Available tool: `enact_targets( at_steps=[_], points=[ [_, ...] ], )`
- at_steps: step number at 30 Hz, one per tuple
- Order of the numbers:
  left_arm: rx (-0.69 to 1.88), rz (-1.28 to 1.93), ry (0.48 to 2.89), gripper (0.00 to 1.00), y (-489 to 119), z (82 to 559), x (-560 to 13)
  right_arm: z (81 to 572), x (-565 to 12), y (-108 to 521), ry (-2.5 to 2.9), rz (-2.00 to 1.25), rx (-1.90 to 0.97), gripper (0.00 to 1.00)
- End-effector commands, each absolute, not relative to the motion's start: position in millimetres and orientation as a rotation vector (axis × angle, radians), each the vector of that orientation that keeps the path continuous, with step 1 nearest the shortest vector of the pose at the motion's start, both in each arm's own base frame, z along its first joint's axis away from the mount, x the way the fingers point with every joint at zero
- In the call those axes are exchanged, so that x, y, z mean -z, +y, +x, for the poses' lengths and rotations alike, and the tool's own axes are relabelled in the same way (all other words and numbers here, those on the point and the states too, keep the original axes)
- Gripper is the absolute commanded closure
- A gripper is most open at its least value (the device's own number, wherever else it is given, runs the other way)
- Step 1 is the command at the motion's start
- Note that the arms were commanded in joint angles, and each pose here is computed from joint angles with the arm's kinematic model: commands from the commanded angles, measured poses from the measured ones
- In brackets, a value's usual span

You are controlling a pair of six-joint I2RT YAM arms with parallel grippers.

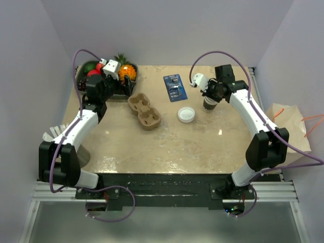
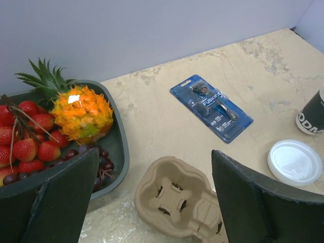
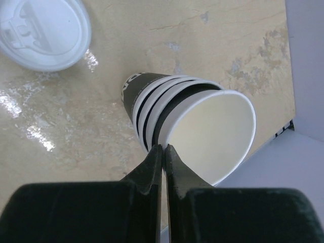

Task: Pack the takeout coffee

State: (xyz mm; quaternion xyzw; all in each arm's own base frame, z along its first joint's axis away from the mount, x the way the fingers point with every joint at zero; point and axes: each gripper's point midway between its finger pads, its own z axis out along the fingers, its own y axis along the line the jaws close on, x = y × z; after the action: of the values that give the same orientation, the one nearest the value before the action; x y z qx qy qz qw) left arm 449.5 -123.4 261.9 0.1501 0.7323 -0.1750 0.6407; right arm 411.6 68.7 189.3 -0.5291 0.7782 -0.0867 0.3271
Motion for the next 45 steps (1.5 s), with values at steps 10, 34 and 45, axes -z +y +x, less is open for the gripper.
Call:
enact_targets(
  at_steps=[10, 34, 45],
  points=[
    [0.636, 0.387, 1.587, 0.04, -182, 439, -292, 442, -254, 65, 1.958, -1.228, 0.292, 1.0],
    [0.484, 0.065, 1.83, 0.02, -141, 439, -291, 297, -240, 221, 1.698, -1.864, -0.26, 1.0],
    [0.415, 0.004, 1.809, 0.02, -117, 432, -296, 271, -189, 263, 1.659, -2.0, -0.382, 1.0]
  ],
)
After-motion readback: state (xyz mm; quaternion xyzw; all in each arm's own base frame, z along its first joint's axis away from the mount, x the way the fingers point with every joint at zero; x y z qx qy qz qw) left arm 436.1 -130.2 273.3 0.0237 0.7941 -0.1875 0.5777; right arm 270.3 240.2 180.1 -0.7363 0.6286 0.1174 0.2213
